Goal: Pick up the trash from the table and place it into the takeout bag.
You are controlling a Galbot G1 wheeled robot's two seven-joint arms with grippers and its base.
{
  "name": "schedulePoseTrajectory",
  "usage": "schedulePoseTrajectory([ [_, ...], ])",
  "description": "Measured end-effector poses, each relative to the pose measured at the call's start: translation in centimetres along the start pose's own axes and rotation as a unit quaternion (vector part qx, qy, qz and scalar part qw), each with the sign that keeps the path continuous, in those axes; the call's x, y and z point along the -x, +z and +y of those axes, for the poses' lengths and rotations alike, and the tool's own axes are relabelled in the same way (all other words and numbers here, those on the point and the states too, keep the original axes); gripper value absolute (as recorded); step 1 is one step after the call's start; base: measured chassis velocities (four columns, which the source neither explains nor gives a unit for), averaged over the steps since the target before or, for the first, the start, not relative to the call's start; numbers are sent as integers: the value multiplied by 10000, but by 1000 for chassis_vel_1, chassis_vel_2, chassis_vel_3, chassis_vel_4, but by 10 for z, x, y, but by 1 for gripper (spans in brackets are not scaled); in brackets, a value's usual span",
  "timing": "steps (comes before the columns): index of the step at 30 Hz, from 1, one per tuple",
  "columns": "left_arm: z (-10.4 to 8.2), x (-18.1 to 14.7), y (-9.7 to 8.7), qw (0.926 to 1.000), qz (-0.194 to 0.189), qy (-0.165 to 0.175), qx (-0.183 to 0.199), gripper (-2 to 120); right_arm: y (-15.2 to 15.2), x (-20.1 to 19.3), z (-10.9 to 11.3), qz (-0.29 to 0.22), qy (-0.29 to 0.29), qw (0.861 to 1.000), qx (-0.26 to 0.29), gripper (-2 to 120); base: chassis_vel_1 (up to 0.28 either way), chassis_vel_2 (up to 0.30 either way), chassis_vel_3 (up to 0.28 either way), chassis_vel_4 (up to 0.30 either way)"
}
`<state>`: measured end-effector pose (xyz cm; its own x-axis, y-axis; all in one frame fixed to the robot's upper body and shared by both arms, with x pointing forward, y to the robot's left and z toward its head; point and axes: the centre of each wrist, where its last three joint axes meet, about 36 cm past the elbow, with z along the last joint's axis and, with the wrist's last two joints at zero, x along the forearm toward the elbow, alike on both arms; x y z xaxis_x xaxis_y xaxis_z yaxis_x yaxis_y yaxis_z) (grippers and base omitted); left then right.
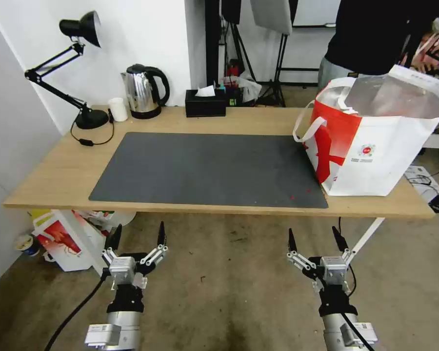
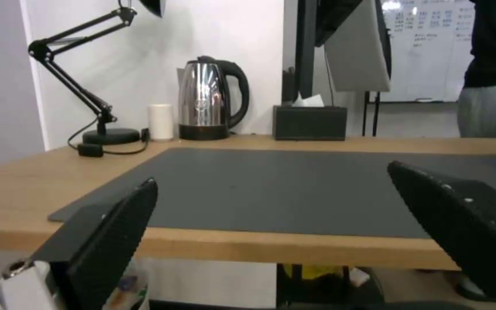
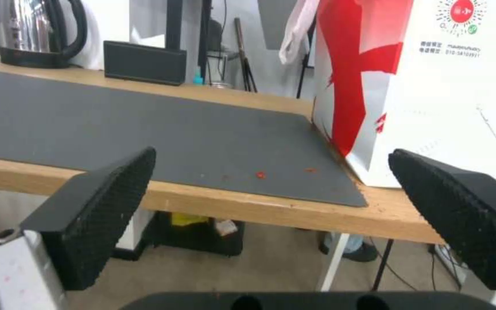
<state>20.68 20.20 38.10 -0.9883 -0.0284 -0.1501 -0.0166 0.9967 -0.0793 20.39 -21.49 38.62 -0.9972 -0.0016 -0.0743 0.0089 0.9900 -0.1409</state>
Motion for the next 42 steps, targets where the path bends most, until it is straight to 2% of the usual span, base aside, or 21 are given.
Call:
schedulePoseTrajectory([
  [15,3,-3,-2,9997,191,20,172,100,0,0,0,0,0,10000,0,100,0,0,0,0],
  [21,4,0,-6,9996,130,29,265,100,0,0,0,0,0,10000,0,100,0,0,0,0],
  [28,14,4,-13,9990,81,42,445,100,0,0,0,0,0,10000,0,100,0,0,0,0],
  [42,19,6,-18,9989,58,23,467,100,0,0,0,0,0,10000,0,100,0,0,0,0],
])
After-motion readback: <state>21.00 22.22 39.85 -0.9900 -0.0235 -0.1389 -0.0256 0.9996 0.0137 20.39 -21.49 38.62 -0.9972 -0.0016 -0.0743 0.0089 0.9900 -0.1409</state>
